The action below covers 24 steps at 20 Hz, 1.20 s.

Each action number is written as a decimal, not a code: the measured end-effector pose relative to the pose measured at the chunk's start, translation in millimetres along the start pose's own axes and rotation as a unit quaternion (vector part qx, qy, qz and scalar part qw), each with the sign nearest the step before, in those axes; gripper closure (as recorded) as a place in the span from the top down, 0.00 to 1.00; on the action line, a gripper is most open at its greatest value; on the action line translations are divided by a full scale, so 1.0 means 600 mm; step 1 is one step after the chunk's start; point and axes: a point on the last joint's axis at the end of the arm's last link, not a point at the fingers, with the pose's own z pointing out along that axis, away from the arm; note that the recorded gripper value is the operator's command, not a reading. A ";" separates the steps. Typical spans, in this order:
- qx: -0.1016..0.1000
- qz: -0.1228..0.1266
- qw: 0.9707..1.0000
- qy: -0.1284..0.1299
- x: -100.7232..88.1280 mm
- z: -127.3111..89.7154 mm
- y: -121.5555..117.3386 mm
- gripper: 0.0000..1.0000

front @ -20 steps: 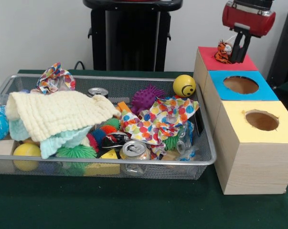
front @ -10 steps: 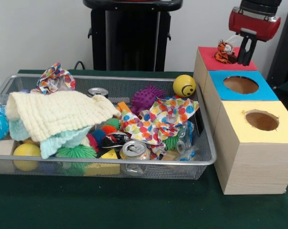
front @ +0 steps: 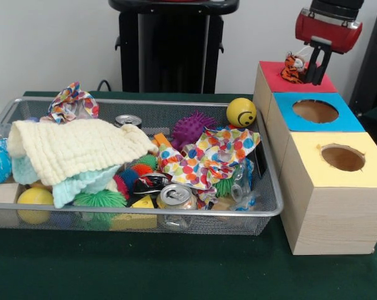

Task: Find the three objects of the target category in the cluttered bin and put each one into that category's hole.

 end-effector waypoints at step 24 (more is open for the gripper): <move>0.017 0.000 0.997 0.072 0.030 0.008 0.001 0.00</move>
